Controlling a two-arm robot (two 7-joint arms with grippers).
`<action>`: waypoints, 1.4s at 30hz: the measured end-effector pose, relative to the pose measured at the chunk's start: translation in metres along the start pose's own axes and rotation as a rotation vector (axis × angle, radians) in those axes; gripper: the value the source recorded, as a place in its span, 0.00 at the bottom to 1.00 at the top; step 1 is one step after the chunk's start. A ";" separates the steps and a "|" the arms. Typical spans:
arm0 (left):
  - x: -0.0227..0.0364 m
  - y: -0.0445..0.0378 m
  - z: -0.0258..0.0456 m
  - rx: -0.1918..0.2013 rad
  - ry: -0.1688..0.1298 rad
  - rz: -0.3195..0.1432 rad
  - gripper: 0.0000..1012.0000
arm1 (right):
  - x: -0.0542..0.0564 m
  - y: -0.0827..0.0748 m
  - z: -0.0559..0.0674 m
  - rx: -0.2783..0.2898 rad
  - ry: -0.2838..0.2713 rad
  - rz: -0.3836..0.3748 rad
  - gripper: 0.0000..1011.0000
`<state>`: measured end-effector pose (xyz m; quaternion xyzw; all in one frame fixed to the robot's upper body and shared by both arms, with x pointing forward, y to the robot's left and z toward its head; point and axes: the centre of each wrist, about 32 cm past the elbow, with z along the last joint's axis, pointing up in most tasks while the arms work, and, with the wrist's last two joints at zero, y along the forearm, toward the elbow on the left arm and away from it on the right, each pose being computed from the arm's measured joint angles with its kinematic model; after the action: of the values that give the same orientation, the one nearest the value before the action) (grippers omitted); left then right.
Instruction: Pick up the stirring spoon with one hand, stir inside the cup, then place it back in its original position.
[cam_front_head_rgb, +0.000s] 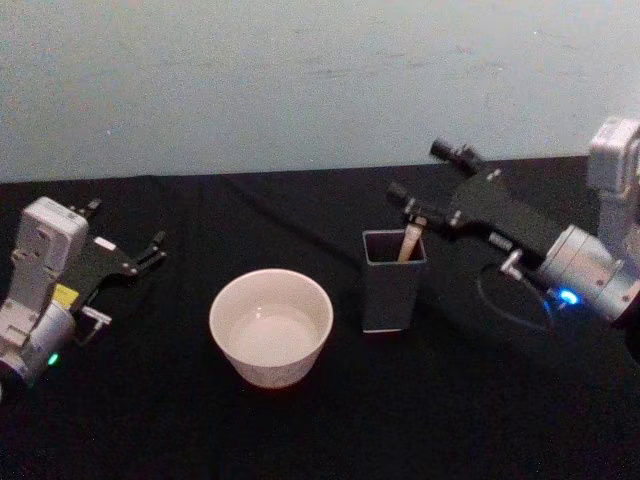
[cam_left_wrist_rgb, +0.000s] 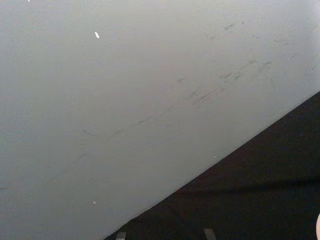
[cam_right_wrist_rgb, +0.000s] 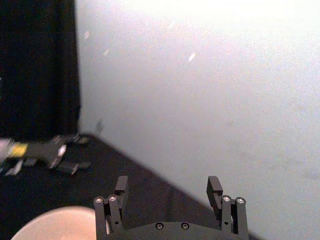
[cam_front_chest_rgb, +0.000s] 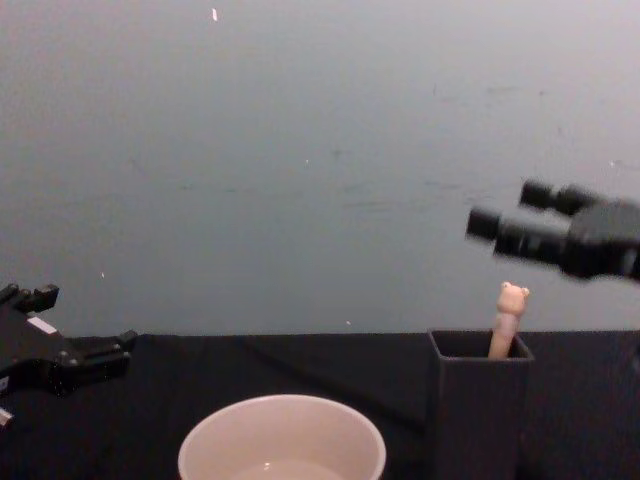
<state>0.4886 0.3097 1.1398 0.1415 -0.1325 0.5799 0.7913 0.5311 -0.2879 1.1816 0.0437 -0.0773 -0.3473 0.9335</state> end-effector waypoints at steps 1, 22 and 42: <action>0.0000 0.0000 0.0000 0.000 0.000 0.000 0.99 | 0.001 -0.001 0.004 0.026 -0.005 -0.036 0.99; 0.0000 0.0000 0.0000 0.000 0.000 0.000 0.99 | -0.007 -0.004 -0.044 -0.172 0.031 -0.454 0.99; 0.0000 0.0000 0.0000 0.000 0.000 0.000 0.99 | -0.013 -0.003 -0.060 -0.255 0.044 -0.416 0.99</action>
<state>0.4886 0.3096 1.1398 0.1415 -0.1325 0.5799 0.7913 0.5304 -0.2802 1.1205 -0.0522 -0.0020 -0.5379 0.8414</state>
